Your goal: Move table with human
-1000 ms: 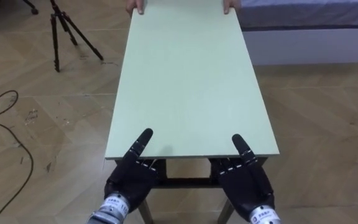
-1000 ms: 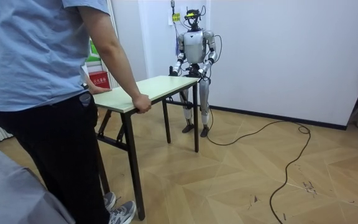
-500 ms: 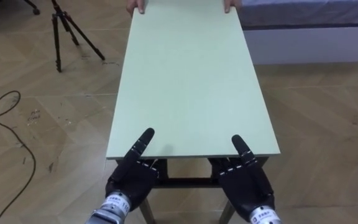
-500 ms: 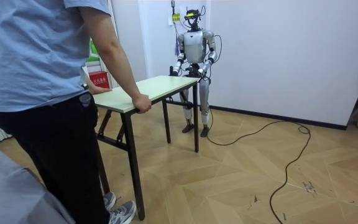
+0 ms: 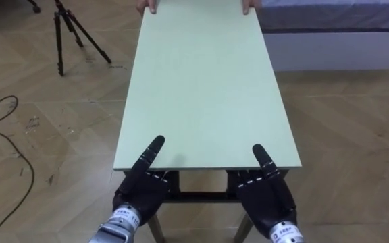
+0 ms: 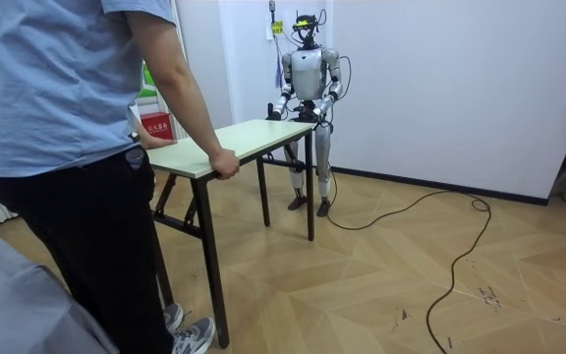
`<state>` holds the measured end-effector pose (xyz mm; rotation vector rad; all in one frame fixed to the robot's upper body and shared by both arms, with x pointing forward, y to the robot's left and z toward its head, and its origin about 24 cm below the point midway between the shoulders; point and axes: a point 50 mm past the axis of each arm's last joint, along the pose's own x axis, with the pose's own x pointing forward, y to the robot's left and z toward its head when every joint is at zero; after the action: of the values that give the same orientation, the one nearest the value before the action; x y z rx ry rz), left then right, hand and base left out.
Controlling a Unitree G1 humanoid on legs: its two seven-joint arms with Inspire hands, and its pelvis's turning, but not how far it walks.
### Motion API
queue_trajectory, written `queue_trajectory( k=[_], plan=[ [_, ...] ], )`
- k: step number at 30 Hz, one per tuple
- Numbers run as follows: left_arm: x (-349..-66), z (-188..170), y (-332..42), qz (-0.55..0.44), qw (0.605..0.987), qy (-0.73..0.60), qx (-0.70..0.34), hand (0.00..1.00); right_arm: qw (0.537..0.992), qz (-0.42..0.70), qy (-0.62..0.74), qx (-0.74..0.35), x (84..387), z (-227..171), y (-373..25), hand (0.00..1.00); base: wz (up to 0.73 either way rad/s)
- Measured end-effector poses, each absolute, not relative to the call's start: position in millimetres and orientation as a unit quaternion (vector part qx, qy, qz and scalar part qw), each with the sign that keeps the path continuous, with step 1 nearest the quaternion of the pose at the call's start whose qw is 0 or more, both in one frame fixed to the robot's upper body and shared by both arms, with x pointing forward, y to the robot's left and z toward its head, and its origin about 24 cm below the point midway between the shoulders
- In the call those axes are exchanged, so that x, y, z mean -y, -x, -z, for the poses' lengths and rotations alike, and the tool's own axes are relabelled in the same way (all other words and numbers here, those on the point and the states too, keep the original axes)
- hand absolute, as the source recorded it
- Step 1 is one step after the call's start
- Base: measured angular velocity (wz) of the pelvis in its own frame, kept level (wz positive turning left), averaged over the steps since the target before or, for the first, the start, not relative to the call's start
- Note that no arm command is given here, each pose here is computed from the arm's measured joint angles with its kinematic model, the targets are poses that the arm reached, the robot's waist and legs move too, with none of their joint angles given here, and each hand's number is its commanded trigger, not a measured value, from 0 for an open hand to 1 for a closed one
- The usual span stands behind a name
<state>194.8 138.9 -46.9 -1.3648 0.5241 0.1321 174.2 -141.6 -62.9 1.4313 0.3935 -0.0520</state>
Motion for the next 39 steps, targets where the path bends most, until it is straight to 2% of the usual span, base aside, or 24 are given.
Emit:
queue_trajectory(
  k=[1, 2, 6, 16, 22, 39],
  plan=[
    [-139, 47, -195, -0.06, 0.743, 0.623, -0.239, 1.0, 0.737, 0.024, -0.651, -0.179, 142, 63, -174, 0.78, 0.0],
    [-139, 47, -195, -0.06, 0.743, 0.623, -0.239, 1.0, 0.737, 0.024, -0.651, -0.179, 142, 63, -175, 1.0, 0.0],
    [-135, 47, -195, -0.063, 0.751, 0.612, -0.239, 1.0, 0.738, 0.028, -0.65, -0.18, 142, 62, -178, 1.0, 0.0],
    [-130, 54, -192, -0.082, 0.743, 0.614, -0.255, 1.0, 0.737, 0.08, -0.63, -0.232, 138, 69, -189, 1.0, -0.01],
    [-127, 54, -191, -0.084, 0.741, 0.616, -0.254, 1.0, 0.754, 0.084, -0.613, -0.222, 139, 68, -189, 1.0, -0.04],
    [-128, 54, -191, -0.082, 0.754, 0.601, -0.25, 1.0, 0.754, 0.085, -0.613, -0.22, 138, 68, -189, 1.0, 0.01]
  ],
)
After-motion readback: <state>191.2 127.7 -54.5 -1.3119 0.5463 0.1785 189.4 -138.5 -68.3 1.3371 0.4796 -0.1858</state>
